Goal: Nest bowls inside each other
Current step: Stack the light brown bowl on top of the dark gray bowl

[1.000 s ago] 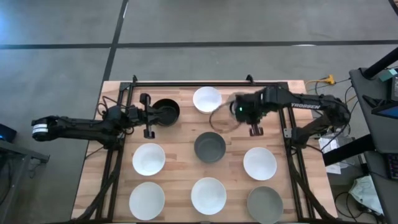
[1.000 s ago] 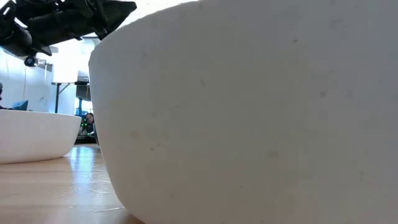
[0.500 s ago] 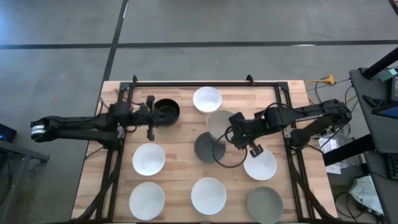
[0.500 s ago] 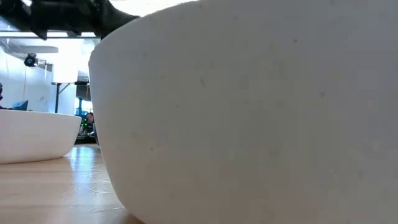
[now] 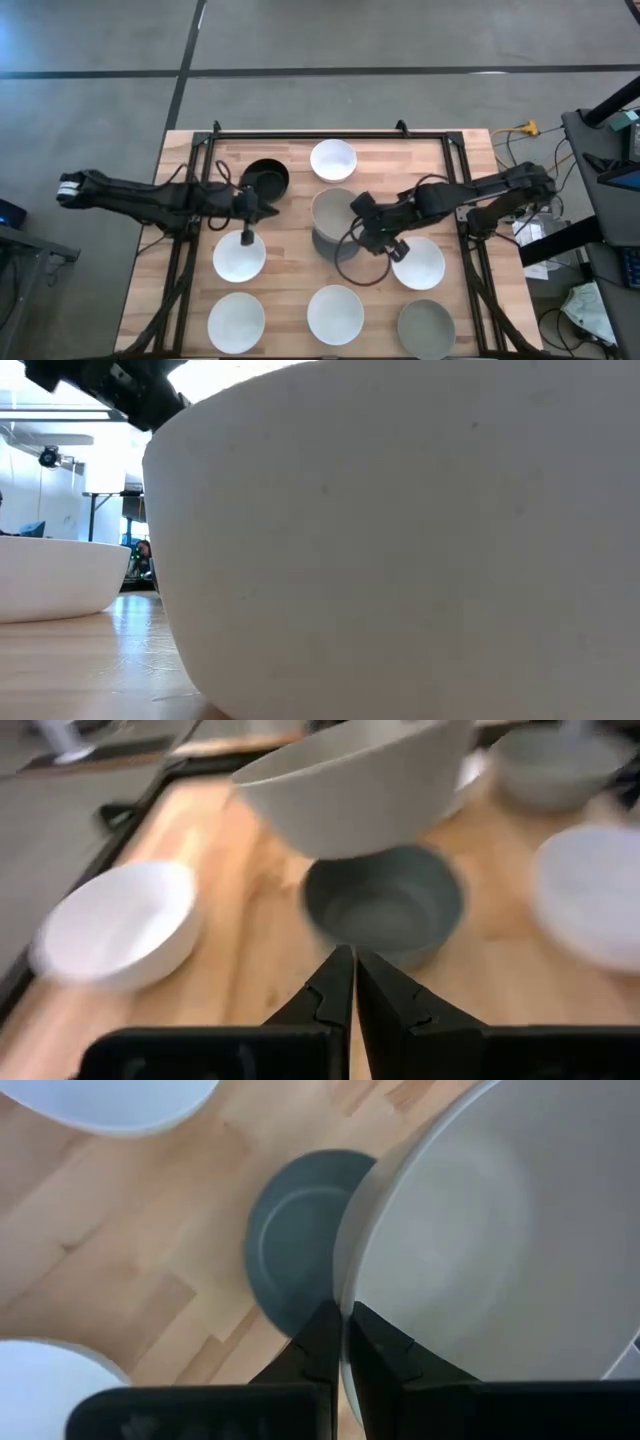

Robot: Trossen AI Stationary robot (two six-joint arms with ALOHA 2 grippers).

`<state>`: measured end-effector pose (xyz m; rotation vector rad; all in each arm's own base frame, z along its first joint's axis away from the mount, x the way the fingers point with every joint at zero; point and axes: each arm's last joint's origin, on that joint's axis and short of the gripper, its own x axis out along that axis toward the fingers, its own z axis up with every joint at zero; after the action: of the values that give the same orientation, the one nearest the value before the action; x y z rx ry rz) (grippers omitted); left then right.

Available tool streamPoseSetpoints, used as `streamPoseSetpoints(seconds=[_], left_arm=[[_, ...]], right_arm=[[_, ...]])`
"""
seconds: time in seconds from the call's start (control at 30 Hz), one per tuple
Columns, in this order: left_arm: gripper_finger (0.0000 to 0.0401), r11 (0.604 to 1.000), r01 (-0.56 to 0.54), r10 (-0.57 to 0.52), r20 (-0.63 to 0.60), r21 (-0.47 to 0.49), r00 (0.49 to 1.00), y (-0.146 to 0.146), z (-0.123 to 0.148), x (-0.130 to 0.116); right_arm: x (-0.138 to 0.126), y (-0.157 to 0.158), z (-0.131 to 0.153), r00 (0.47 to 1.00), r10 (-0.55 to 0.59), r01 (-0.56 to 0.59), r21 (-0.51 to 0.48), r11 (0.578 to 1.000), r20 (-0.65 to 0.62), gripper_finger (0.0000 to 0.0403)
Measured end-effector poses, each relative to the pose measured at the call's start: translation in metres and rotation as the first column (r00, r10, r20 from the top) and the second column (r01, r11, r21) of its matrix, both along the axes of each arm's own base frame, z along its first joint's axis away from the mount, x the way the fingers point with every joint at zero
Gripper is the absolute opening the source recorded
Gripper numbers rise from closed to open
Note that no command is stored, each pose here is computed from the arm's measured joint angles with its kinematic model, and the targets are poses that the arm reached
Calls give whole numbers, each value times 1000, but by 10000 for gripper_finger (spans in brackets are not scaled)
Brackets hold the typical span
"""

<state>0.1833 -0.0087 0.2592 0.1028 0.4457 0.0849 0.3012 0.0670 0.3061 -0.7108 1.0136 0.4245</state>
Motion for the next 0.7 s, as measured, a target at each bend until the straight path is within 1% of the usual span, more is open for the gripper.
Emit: streamPoseSetpoints(seconds=[0.1,0.13,0.23,0.33,0.4,0.57,0.7], left_arm=[[1,995,-91,92,-29,29,995,-4,3,-3],[1,994,-100,101,-28,37,995,-5,4,-4],[1,997,-70,71,-15,39,997,-12,6,-6],[1,998,-49,49,-8,47,999,-16,8,-8],[1,998,-42,42,-5,51,999,-18,8,-8],[1,998,-34,35,-28,57,999,-19,6,-9],[1,998,-34,37,-45,59,998,-19,4,-9]], right_arm=[[17,4,-12,997,39,-41,-34,999,-65,13],[22,5,-16,995,48,-53,-44,998,-91,13],[37,10,-28,982,46,-60,-71,996,-183,13],[46,15,-40,972,-29,-7,-154,988,-234,13],[48,18,-46,966,-69,24,-177,984,-250,13],[50,27,-57,956,-127,84,-171,982,-264,13],[49,34,-58,959,-168,133,-164,977,-227,13]])
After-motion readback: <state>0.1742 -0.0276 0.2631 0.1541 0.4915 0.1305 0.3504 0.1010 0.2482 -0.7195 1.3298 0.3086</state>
